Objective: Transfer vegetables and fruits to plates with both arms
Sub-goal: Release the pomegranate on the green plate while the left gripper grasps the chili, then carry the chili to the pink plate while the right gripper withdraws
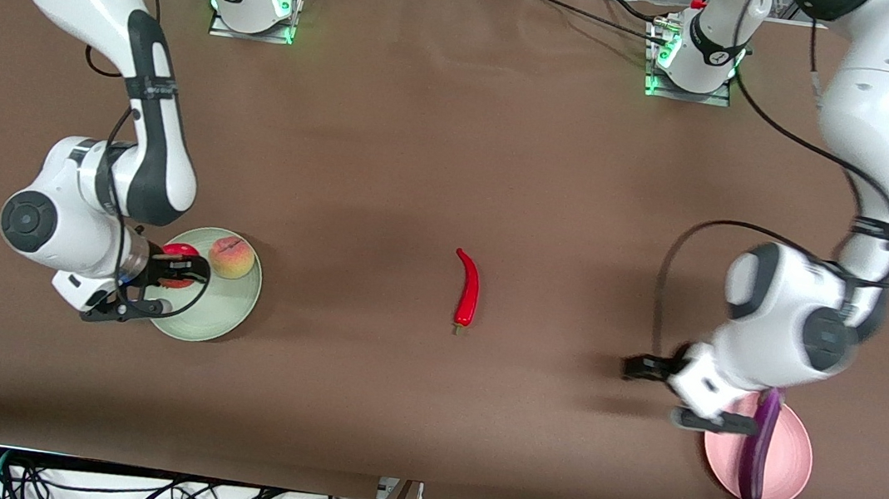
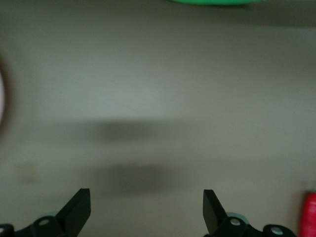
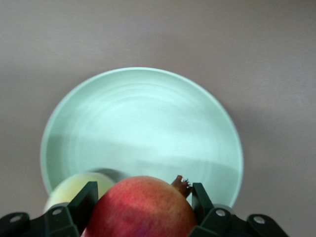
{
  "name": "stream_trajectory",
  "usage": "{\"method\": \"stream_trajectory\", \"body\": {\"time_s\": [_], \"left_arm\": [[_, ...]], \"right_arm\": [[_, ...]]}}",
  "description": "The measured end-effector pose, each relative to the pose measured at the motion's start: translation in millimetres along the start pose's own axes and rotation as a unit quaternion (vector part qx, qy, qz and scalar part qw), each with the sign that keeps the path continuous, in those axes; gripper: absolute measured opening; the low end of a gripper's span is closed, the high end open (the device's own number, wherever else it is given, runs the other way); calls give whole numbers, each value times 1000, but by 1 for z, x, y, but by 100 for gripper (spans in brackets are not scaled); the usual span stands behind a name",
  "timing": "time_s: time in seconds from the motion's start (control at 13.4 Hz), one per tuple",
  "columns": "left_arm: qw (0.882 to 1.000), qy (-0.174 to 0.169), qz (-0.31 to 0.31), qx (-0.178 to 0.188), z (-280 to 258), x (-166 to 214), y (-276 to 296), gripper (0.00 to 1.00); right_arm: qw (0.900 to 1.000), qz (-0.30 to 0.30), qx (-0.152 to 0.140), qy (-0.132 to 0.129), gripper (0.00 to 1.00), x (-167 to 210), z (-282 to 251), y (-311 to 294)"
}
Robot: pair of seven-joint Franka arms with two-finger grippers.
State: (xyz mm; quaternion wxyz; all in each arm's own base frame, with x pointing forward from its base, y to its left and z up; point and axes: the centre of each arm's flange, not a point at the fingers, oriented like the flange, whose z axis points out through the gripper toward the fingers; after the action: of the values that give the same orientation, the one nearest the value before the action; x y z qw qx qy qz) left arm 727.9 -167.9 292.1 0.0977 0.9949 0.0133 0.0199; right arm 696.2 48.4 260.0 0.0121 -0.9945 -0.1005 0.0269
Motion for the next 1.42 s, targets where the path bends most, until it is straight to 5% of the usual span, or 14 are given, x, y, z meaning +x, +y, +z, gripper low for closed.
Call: {"method": "stream_trajectory", "body": {"time_s": [0.3,0.6,1.12,1.42], "left_arm": [[999,-9,36,27,47,-52,129,100],[998,11,38,47,114,-113,225,100],[996,8,50,68,161,-143,260,96],[997,15,51,57,171,-143,259,50]], "right_arm": [[1000,-9,-1,-3,83,6,14,-9],[1000,-14,1,2,99,14,-3,-13],[999,35,13,6,100,22,-66,-49],[995,93,29,-9,100,0,-139,-80]]}}
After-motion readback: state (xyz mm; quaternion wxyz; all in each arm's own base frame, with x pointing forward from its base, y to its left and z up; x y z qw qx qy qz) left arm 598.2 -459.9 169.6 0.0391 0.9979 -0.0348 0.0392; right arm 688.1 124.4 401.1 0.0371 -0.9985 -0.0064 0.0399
